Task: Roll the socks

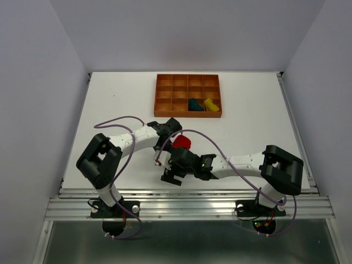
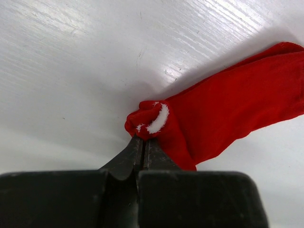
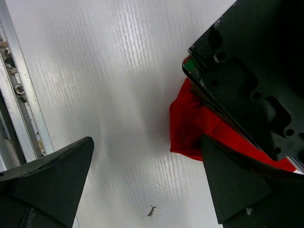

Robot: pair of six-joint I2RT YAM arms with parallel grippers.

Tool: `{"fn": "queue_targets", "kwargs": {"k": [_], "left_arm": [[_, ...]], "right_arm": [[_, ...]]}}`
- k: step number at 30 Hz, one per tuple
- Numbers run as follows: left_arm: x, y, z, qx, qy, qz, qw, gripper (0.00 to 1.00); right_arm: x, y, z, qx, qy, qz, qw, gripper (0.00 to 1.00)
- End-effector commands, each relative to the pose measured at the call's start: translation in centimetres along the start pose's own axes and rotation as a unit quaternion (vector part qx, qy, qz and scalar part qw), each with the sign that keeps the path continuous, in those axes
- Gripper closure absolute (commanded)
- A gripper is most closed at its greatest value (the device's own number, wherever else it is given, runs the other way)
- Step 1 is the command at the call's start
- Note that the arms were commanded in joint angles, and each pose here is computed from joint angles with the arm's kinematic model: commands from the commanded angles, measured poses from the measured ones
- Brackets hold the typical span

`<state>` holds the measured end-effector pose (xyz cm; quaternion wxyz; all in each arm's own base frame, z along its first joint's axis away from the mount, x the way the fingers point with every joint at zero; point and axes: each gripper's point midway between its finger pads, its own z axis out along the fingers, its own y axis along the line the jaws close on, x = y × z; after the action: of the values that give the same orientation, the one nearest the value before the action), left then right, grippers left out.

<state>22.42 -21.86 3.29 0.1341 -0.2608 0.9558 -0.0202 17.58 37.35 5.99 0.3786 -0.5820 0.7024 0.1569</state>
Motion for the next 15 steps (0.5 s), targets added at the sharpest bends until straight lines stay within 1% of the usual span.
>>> {"fn": "queue_targets", "kwargs": {"k": [1, 6, 9, 15], "left_arm": [[0.3, 1.3, 0.1, -0.031, 0.003, 0.011, 0.999, 1.0], [0.2, 1.1, -0.1, -0.029, 0.002, 0.013, 1.0, 1.0], [0.2, 1.0, 0.0, -0.03, 0.004, 0.015, 0.999, 1.0], [0.4, 0.8, 0.0, -0.027, 0.009, 0.017, 0.999, 1.0]], "right_arm": [[-2.0, -0.9, 0.4, 0.015, -0.012, -0.023, 1.0, 0.02], [-1.4, 0.2, 1.0, 0.003, -0.002, -0.029, 1.0, 0.05], [-0.8, 0.2, 1.3, 0.014, 0.007, -0.033, 0.999, 0.06], [0.2, 0.2, 1.6, 0.034, 0.024, -0.043, 0.998, 0.13]]}}
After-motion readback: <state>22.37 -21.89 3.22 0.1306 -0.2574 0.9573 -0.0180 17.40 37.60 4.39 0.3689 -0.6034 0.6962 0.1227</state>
